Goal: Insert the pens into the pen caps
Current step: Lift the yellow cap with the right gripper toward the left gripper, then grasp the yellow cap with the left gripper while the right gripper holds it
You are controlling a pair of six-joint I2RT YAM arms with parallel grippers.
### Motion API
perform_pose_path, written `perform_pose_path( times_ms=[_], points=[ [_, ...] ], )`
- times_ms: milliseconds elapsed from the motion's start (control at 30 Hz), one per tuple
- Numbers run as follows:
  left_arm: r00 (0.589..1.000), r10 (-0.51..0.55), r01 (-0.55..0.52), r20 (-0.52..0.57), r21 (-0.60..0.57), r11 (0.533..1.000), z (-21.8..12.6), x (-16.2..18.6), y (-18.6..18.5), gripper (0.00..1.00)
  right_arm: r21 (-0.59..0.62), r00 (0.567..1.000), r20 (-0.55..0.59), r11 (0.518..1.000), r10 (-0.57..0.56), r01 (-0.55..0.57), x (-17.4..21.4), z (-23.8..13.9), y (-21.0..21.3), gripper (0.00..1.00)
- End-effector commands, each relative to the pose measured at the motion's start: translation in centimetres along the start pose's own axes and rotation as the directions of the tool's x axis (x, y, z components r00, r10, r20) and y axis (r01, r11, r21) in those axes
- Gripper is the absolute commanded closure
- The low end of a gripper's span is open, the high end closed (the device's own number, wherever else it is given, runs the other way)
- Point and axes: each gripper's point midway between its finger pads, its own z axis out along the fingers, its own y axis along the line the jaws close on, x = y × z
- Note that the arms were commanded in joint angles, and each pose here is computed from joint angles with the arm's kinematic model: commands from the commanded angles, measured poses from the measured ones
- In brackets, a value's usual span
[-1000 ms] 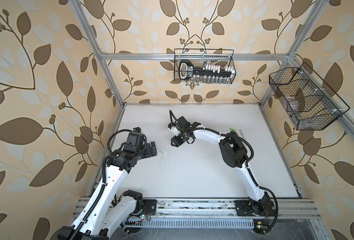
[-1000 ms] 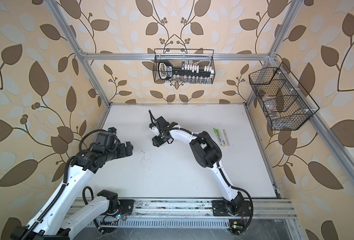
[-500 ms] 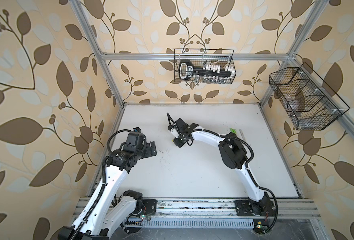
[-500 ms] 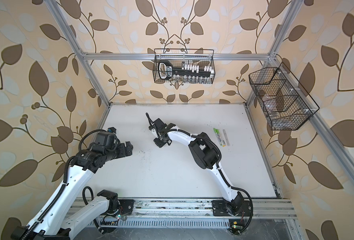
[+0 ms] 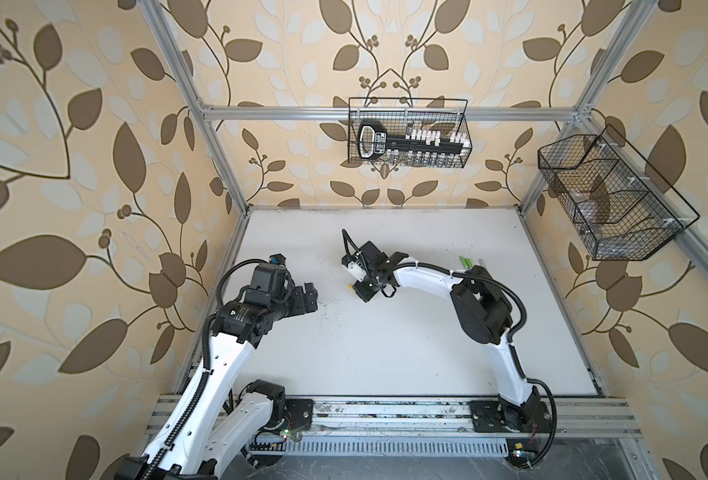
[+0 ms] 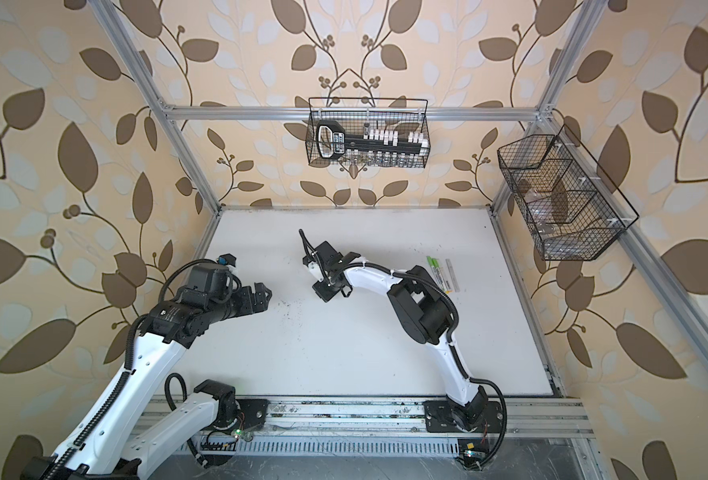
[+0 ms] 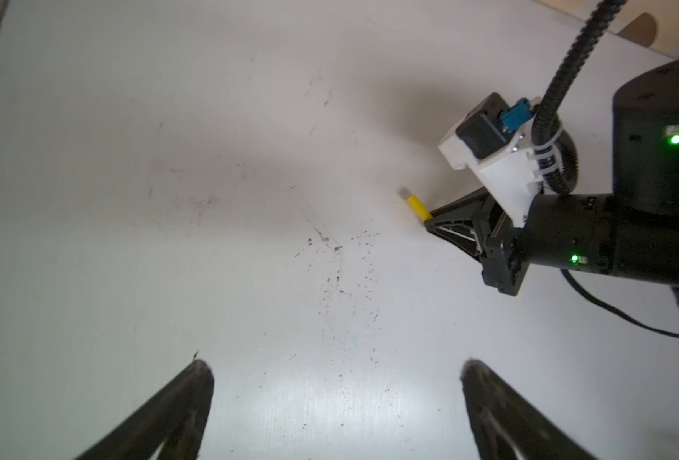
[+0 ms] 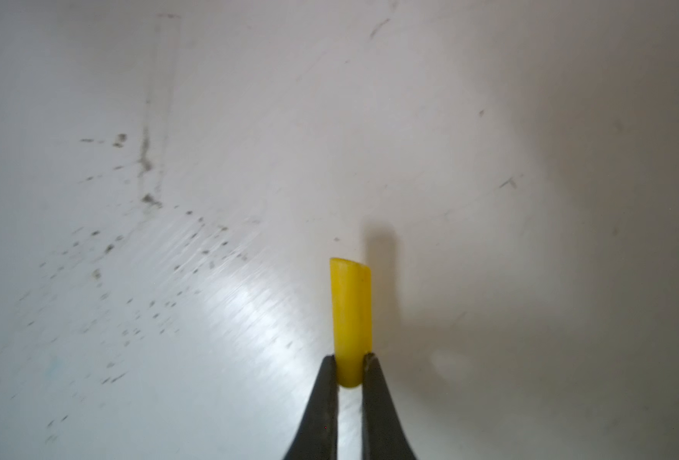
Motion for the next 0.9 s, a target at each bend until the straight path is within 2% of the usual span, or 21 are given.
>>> perform_pose_path(
  times_ms=[0,133,300,433,600,867],
  points=[
    [0.999,0.035,-0.039,0.022,0.245,0.969,-1.2,-0.3,-4.2,0.01,-0.137,0.962,0.27,0.988,-0.032,0.071,-4.9,-4.9,3.1,0.9],
    [0.998,0.059,-0.056,0.007,0.421,0.905,-2.2,0.2,-7.2,0.02,-0.269,0.918,0.397,0.957,0.011,0.105,-5.7,-9.0,5.5,0.9],
    [0.998,0.057,-0.056,0.016,0.552,0.832,-3.5,0.0,-9.5,0.05,-0.329,0.872,0.488,0.933,0.033,0.148,-6.7,-13.5,7.4,0.91],
    [0.999,0.029,-0.041,0.029,0.622,0.782,-4.0,-0.5,-10.8,0.08,-0.382,0.847,0.53,0.904,0.043,0.194,-6.4,-15.9,9.2,0.91],
    [0.998,-0.021,-0.019,0.055,0.641,0.767,-3.8,-1.6,-11.1,0.14,-0.388,0.824,0.566,0.89,0.024,0.24,-6.6,-18.1,11.2,0.91],
    [0.991,-0.095,0.005,0.096,0.678,0.735,-3.2,-2.8,-11.4,0.46,-0.384,0.817,0.576,0.883,-0.001,0.271,-6.3,-19.3,12.9,0.91]
  ],
)
